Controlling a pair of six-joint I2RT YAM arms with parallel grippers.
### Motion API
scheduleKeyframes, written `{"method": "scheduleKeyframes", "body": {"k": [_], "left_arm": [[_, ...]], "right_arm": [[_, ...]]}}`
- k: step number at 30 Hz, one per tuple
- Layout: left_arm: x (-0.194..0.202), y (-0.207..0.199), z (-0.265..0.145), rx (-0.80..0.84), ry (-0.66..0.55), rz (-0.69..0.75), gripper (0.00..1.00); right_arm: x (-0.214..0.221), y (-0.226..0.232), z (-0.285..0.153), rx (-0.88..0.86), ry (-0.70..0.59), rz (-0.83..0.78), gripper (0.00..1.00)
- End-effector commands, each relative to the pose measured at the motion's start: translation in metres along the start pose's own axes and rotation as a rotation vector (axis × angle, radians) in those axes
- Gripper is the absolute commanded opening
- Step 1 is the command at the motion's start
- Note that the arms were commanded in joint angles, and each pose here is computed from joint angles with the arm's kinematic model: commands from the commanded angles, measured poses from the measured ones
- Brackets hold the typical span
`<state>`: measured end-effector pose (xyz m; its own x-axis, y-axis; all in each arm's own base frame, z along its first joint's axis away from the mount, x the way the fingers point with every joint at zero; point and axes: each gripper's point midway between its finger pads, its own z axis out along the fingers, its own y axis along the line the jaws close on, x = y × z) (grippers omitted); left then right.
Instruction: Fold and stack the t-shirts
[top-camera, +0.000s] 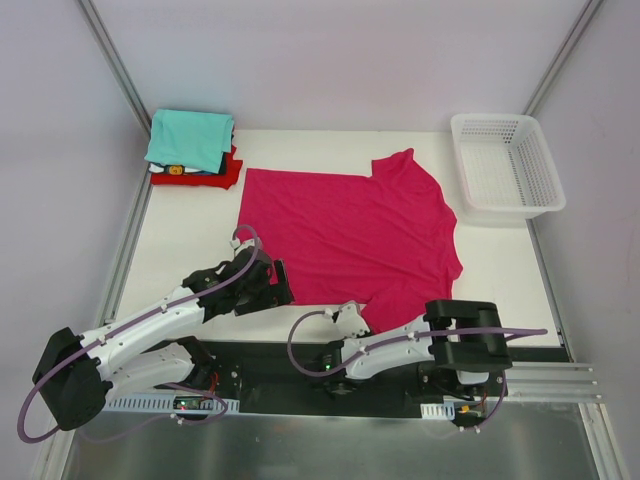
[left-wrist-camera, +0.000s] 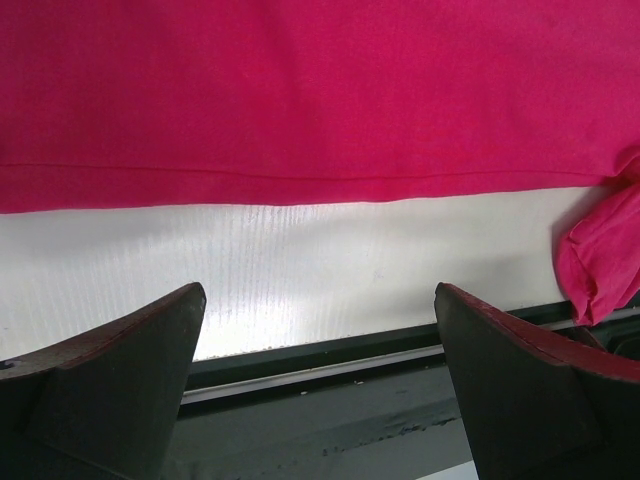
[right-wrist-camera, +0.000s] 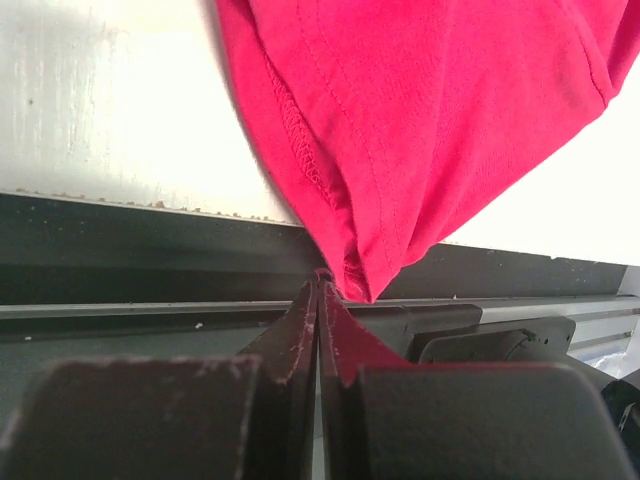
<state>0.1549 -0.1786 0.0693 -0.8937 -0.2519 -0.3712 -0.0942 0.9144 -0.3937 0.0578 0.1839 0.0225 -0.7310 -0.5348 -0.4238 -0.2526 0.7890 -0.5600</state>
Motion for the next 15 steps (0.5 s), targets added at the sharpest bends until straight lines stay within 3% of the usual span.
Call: {"method": "scheduleKeyframes", "body": {"k": [1,2,4,5,7,9,11,15], "left_arm": [[-0.005,-0.01,-0.009,0.021,-0.013,-0.002,0.99],[-0.004,-0.009,-0.01,0.02,-0.012,-0.002,0.99],[-0.004,-0.008,-0.011,0.022,-0.018,-0.001,0.99],[-0.003,-0.007,-0.01,0.018,-0.017,-0.001,0.99],[-0.003,-0.007,-0.01,0.018,-0.015,-0.001,0.99],[-0.003,-0.008,-0.009,0.02,-0.01,0.001,0.99],[-0.002,-0.008,-0.01,0.021,-0.011,-0.001,0.99],[-0.003,-0.008,-0.012,0.029,-0.021,-0.001,0.99]], "right_arm": [[-0.01,-0.015,-0.006,0.012,-0.015,0.016,0.03],[-0.007,-0.015,-0.007,0.003,-0.009,0.032,0.18],[-0.006,-0.017,-0.009,-0.014,-0.022,0.061,0.32],[-0.007,-0.016,-0.009,-0.02,-0.029,0.072,0.56],[-0.007,-0.018,-0.012,-0.007,-0.037,0.086,0.68],[-0.006,-0.017,-0.012,0.004,-0.03,0.073,0.85],[-0.003,-0.012,-0.012,0.013,-0.02,0.06,0.92],[0.0,-0.007,-0.009,0.009,-0.009,0.051,0.93]]}}
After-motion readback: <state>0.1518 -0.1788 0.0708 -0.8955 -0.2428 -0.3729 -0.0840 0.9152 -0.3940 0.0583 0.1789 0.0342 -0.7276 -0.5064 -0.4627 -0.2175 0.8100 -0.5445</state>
